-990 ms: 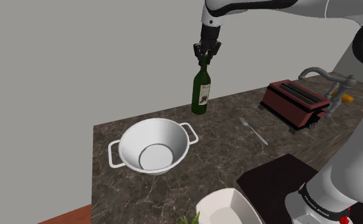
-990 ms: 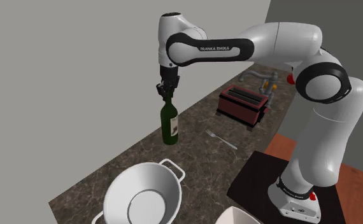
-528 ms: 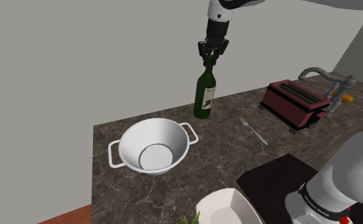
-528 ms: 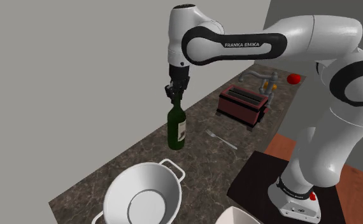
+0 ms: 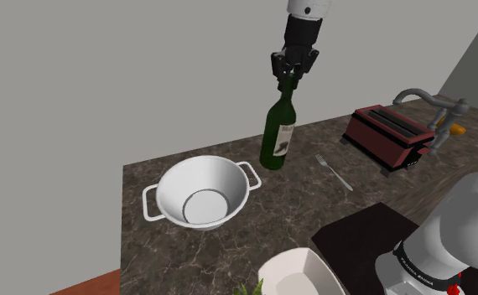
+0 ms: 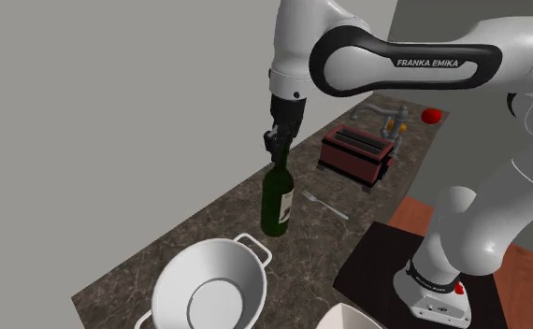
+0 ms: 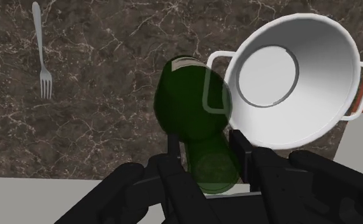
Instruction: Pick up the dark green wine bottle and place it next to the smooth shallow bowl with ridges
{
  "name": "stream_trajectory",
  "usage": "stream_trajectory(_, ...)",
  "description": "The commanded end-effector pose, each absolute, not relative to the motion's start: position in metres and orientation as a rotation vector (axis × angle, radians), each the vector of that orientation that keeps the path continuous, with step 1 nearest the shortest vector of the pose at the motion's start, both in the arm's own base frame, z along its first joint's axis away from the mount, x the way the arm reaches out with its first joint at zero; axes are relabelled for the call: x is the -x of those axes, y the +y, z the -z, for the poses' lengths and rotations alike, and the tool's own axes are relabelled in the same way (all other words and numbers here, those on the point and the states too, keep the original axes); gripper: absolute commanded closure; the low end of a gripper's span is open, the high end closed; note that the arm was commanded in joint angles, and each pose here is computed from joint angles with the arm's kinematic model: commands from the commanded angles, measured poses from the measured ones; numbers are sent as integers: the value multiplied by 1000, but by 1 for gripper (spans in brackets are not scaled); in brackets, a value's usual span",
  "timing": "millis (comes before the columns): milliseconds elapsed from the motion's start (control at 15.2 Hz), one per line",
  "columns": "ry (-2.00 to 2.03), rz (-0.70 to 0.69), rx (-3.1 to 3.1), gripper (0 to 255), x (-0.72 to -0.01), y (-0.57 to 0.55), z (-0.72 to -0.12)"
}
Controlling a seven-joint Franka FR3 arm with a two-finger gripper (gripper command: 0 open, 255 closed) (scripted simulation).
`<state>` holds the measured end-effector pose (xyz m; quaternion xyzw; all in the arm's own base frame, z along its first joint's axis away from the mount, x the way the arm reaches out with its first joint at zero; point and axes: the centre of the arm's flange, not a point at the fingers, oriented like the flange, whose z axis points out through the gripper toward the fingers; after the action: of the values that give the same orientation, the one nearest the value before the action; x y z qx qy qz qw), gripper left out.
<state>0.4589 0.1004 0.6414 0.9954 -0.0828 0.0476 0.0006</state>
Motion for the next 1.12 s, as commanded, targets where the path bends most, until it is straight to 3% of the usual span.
stream_trajectory(0, -261, -149, -3126, 255, -437, 112, -652)
stream_trajectory(1056, -261, -149, -3126, 255, -266, 215, -720)
